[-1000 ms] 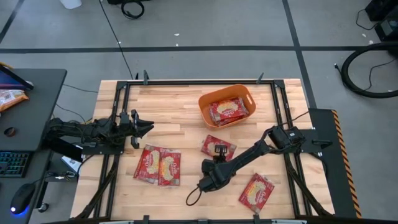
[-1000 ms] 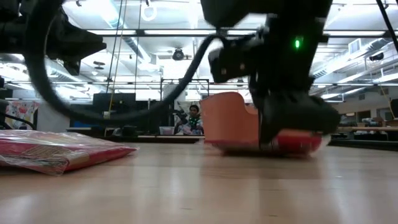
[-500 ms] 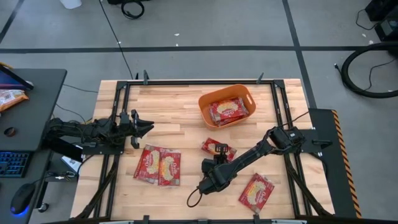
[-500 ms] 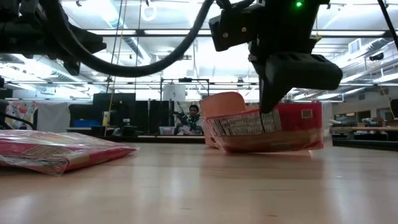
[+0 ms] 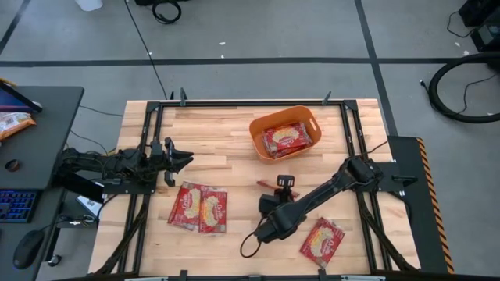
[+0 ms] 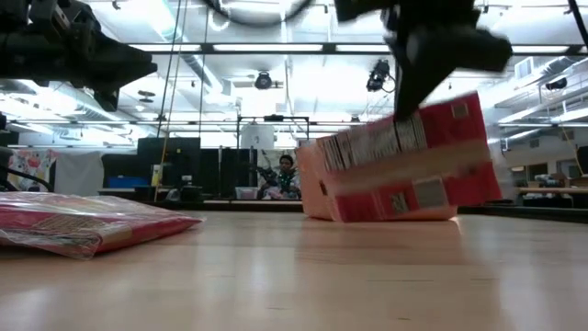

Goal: Sort popcorn bags into baskets
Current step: Put the popcorn pack into the orange bin

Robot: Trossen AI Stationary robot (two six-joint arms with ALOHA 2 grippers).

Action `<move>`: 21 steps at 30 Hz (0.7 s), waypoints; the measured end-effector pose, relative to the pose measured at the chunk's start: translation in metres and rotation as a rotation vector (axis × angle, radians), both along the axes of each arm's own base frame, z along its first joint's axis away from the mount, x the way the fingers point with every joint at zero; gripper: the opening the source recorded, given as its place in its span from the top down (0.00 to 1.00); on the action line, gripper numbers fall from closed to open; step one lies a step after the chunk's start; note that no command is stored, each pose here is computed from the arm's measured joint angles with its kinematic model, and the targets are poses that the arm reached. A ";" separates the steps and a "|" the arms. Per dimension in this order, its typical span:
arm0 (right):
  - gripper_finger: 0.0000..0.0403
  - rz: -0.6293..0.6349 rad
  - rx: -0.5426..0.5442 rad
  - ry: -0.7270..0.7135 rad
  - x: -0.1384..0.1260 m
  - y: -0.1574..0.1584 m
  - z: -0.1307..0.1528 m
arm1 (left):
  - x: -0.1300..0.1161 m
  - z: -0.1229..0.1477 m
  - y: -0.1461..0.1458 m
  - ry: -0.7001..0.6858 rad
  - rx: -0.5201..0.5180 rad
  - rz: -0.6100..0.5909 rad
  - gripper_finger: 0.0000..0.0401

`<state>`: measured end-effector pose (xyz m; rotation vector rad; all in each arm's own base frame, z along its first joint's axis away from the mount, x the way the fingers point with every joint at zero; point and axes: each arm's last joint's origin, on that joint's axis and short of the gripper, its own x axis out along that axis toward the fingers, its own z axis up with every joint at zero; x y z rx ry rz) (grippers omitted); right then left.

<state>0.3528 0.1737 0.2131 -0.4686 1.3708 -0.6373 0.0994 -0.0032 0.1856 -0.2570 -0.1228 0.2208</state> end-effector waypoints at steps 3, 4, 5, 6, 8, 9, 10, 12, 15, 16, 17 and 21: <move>1.00 -0.002 0.000 -0.065 -0.005 -0.001 0.017 | 0.000 0.000 0.000 0.000 0.000 0.000 0.78; 1.00 0.001 -0.001 -0.086 -0.007 -0.001 0.023 | 0.000 0.000 0.000 0.000 0.000 0.000 0.78; 1.00 0.004 -0.002 -0.109 -0.009 -0.002 0.029 | 0.000 0.000 0.000 0.001 0.000 0.000 0.78; 1.00 0.007 0.000 -0.128 -0.012 -0.002 0.035 | 0.000 0.000 0.000 0.000 0.000 0.000 0.78; 1.00 0.015 0.001 -0.164 -0.016 -0.004 0.047 | 0.000 0.000 0.000 0.001 0.000 0.000 0.78; 1.00 0.019 0.002 -0.183 -0.019 -0.004 0.053 | 0.000 0.000 0.000 0.000 0.000 0.000 0.78; 1.00 0.022 0.002 -0.202 -0.021 -0.005 0.059 | 0.000 0.000 0.000 0.001 0.000 0.000 0.78; 1.00 0.027 0.001 -0.242 -0.027 -0.008 0.072 | 0.000 0.000 0.000 0.000 0.000 0.000 0.78; 1.00 0.036 -0.010 -0.303 -0.034 -0.014 0.089 | 0.000 0.000 0.000 0.000 0.000 0.000 0.78; 1.00 0.042 -0.016 -0.319 -0.037 -0.016 0.095 | 0.000 0.000 0.000 0.001 0.000 0.000 0.78; 1.00 0.051 -0.024 -0.332 -0.039 -0.017 0.100 | 0.000 0.000 0.000 0.000 0.000 0.000 0.78; 1.00 0.082 -0.063 -0.372 -0.048 -0.025 0.117 | 0.000 0.000 0.000 0.000 0.000 0.000 0.78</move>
